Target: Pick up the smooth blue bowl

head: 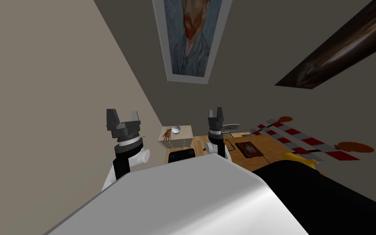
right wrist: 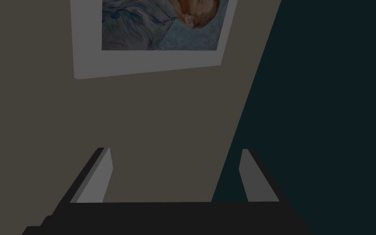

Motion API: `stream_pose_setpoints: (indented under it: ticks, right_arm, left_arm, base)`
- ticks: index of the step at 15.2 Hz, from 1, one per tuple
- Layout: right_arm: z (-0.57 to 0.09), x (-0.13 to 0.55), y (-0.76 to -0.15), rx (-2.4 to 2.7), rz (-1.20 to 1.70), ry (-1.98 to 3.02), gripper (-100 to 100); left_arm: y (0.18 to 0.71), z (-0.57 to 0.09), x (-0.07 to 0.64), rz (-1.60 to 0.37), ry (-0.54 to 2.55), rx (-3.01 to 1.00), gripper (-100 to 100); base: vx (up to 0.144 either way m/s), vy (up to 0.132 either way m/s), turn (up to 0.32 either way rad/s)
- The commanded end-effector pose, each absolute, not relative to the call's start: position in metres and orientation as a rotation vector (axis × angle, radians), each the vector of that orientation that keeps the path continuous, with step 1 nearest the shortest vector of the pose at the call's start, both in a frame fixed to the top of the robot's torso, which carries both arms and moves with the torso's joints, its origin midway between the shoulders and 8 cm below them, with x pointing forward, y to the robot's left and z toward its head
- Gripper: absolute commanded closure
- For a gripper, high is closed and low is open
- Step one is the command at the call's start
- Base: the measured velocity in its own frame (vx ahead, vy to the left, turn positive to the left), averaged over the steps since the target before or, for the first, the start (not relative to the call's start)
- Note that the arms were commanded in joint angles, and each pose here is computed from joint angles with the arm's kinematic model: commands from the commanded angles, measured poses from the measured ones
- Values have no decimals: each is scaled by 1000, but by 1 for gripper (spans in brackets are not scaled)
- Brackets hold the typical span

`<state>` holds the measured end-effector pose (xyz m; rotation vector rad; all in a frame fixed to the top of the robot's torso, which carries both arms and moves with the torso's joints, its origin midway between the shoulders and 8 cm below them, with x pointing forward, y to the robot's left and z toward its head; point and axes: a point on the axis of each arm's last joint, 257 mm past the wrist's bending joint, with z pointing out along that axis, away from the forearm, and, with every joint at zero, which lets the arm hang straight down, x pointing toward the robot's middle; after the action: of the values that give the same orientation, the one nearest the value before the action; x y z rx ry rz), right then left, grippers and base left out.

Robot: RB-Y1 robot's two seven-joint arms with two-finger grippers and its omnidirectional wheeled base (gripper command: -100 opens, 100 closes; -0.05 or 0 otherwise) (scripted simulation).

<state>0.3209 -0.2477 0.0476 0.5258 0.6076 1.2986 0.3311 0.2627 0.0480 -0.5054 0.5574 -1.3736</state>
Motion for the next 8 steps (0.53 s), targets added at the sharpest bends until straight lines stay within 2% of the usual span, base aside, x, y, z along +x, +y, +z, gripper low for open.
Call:
stream_pose_setpoints:
  ticks: [1,8]
  right_arm:
    - [48,321,-248,526,1299,608,0]
    - [48,321,-248,526,1299,608,0]
  left_arm:
    - [261,37,344,-1372,606,-518,-100]
    - [261,-4,385,-1354,730,-598,-100]
  base:
    - [-1,-5,4]
    - [-1,-14,3]
